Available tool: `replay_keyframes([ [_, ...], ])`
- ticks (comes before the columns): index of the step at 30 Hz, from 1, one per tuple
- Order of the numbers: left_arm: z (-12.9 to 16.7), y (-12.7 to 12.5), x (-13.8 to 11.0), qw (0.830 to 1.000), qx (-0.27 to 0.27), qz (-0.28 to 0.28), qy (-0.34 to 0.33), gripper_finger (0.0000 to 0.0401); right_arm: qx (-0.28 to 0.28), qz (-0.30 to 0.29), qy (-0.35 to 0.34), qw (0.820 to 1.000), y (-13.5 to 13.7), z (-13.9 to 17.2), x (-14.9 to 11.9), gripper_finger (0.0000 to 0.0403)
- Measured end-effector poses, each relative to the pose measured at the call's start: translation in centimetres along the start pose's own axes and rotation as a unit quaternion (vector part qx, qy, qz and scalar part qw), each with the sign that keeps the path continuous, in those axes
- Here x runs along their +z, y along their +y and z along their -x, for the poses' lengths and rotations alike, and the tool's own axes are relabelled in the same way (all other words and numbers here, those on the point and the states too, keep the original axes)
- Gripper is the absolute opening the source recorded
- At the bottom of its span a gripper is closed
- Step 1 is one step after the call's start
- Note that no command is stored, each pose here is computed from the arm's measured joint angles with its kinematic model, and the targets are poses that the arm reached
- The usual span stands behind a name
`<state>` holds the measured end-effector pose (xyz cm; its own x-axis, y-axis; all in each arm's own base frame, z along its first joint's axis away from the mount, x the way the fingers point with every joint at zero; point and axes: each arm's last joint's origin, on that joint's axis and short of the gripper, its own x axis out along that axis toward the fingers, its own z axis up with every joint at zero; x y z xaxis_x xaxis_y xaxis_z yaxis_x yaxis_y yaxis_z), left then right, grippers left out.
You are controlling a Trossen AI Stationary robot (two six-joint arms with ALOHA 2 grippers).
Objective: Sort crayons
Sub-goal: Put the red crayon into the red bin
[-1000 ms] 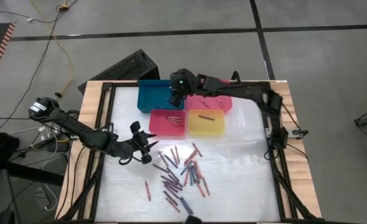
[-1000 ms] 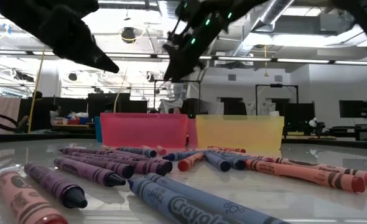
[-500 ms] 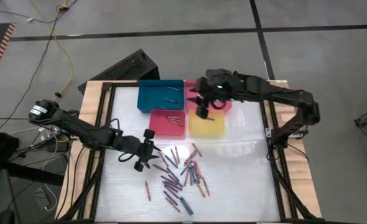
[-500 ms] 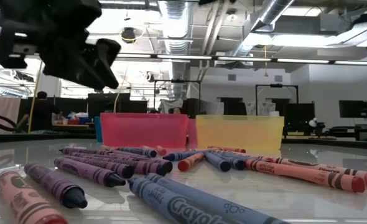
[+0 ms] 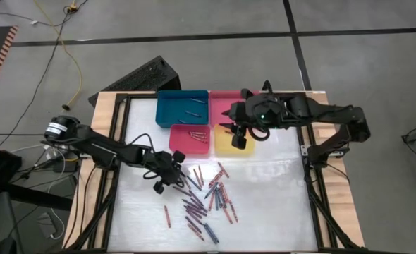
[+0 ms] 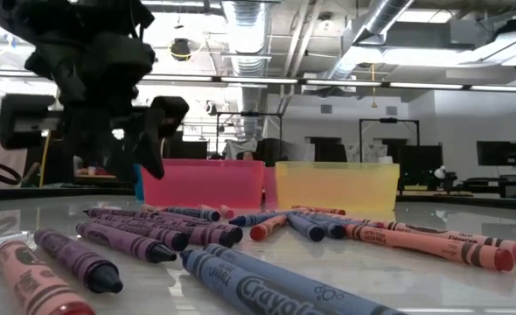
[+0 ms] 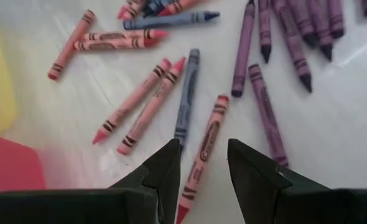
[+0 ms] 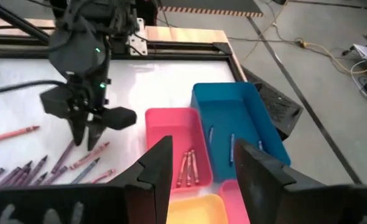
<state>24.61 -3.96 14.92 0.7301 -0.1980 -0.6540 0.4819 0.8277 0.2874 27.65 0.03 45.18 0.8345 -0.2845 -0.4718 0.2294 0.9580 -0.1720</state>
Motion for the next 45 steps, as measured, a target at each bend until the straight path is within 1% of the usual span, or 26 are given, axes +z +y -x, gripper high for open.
replay_keyframes([
  [4,-0.8,0.4,-0.6,1.000,-0.006,-0.005,0.005,0.0123,0.000,-0.007,0.013,1.000,0.2,-0.5,-0.2,0.0164],
  [8,-1.4,0.8,-1.5,0.999,-0.032,0.010,0.011,0.0123,0.000,-0.004,0.023,1.000,0.3,-0.9,-0.4,0.0164],
  [11,-1.8,1.2,-2.3,0.999,-0.042,0.019,0.022,0.0123,0.000,-0.003,0.027,1.000,0.3,-1.1,-0.4,0.0164],
  [17,-2.7,1.5,-3.6,0.996,-0.077,0.044,0.032,0.0121,0.000,-0.014,0.025,1.000,0.3,-1.0,-0.4,0.0164],
  [20,-3.1,1.4,-4.1,0.994,-0.083,0.053,0.043,0.0103,0.003,-0.013,0.025,1.000,0.5,-1.0,-0.4,0.0164],
  [23,-3.1,1.3,-4.2,0.994,-0.085,0.051,0.053,0.0063,0.005,-0.012,0.024,1.000,0.6,-1.0,-0.4,0.0164],
  [26,-3.1,1.3,-4.2,0.993,-0.085,0.053,0.054,0.0017,0.009,-0.010,0.023,1.000,0.9,-0.9,-0.4,0.0164],
  [27,-3.1,1.3,-4.2,0.993,-0.086,0.055,0.054,0.0011,0.009,-0.010,0.023,1.000,0.9,-0.9,-0.4,0.0164],
  [32,-3.1,1.2,-4.2,0.992,-0.083,0.073,0.057,0.0012,0.018,-0.005,0.021,1.000,1.4,-0.7,-0.4,0.0164],
  [38,-2.9,1.3,-3.9,0.987,-0.074,0.134,0.053,0.0005,0.033,0.013,0.022,0.999,2.3,-0.2,-0.5,0.0164],
  [41,-2.3,1.6,-3.3,0.984,-0.059,0.164,0.038,0.0004,0.042,0.033,0.034,0.998,2.8,0.5,-0.8,0.0164],
  [45,-0.7,2.1,-2.1,0.982,-0.031,0.186,0.009,0.0003,0.055,0.043,0.054,0.996,3.1,1.8,-1.4,0.0164],
])
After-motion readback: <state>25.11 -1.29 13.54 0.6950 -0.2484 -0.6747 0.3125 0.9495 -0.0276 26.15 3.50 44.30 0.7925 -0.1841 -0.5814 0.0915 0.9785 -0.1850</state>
